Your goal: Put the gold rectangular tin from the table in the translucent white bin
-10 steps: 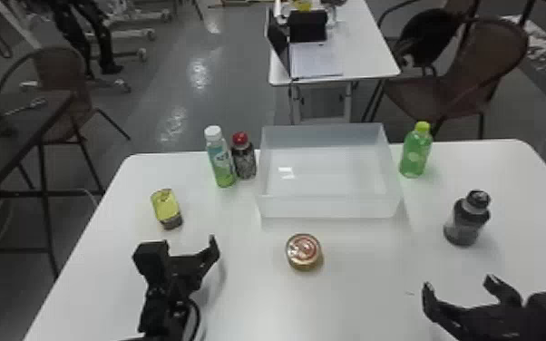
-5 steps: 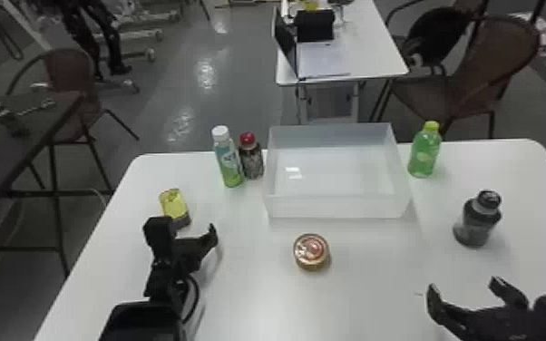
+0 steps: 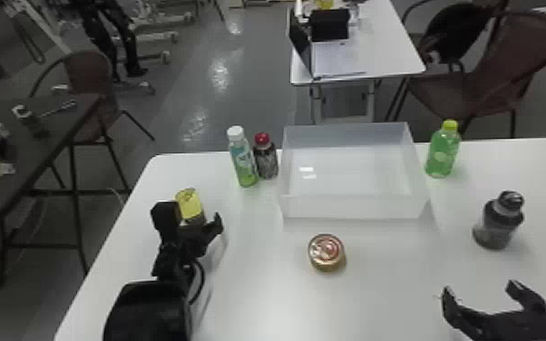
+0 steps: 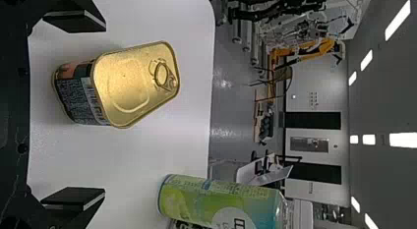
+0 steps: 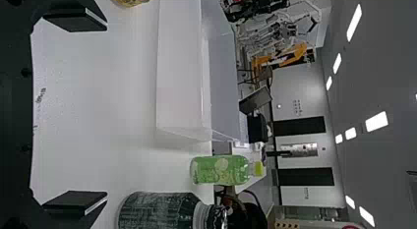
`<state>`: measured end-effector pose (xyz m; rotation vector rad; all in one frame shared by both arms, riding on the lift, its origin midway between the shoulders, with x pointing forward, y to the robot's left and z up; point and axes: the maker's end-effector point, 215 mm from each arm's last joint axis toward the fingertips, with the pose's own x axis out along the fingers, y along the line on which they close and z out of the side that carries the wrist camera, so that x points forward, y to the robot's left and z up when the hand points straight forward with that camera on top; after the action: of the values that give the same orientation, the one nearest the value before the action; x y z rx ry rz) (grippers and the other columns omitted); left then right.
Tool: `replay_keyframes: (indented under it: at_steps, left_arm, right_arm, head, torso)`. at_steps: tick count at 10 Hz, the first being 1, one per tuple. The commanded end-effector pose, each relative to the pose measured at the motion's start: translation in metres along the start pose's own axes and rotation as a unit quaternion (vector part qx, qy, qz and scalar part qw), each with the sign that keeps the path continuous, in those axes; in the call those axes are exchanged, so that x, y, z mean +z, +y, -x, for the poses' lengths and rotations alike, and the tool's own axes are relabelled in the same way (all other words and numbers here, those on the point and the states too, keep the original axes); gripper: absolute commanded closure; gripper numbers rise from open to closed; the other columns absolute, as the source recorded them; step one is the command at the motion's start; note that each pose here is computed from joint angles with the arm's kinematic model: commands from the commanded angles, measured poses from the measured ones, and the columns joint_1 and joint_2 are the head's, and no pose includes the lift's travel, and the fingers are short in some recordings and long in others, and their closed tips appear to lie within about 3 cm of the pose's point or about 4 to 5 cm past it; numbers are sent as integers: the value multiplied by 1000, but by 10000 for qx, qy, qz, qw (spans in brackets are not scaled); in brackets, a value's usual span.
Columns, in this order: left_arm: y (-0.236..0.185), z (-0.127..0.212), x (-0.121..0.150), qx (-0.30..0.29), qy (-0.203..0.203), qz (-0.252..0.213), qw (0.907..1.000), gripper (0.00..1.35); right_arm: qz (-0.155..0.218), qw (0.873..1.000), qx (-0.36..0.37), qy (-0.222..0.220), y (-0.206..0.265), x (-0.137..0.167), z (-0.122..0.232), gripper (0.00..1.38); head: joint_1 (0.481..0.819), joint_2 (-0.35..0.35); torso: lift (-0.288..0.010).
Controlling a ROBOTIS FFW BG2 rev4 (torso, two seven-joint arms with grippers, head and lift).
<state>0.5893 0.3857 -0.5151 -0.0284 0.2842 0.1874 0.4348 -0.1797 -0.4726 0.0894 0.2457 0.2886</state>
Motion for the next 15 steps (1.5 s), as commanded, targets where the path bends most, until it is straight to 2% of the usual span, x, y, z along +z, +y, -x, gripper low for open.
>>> replay_keyframes:
  at_steps: [1, 6, 8, 9, 10, 11, 14, 15]
  left_arm:
    - [2, -7, 4, -3, 37, -22, 10000, 121]
    - [12, -20, -7, -128, 366, 55, 9992, 194]
    - [12, -23, -9, -182, 446, 40, 9988, 351]
    - [12, -24, -8, -247, 458, 12, 9986, 479]
    - [11, -26, -6, -260, 445, -12, 9987, 673]
    - [8, -27, -2, -265, 391, -27, 9989, 789]
    - [5, -25, -1, -262, 317, -88, 9991, 820]
    - [-2, -23, 4, -305, 162, -159, 9993, 820]
  right_arm:
    - [-31, 10000, 37, -1, 3, -1, -2, 84]
    - [-66, 9999, 93, -35, 4, 0, -5, 84]
    - [-55, 9999, 111, -76, 2, 3, -8, 84]
    - [-53, 9999, 132, -85, 2, 4, -9, 84]
    - [-49, 9999, 147, -75, 3, 3, -9, 84]
    - [-58, 9998, 154, -71, 3, 3, -9, 84]
    - [-53, 9998, 161, -78, 2, 3, -9, 85]
    - [-49, 9999, 146, -78, 0, 3, -7, 87]
  head:
    - [695, 219]
    - [695, 233]
    - [695, 235]
    - [695, 235]
    - [695, 233]
    - [695, 233]
    - [695, 230]
    - [695, 228]
  torso:
    - [-56]
    - [-56]
    - [-56]
    - [-56]
    - [-56]
    - [-56]
    - [-56]
    - [-56]
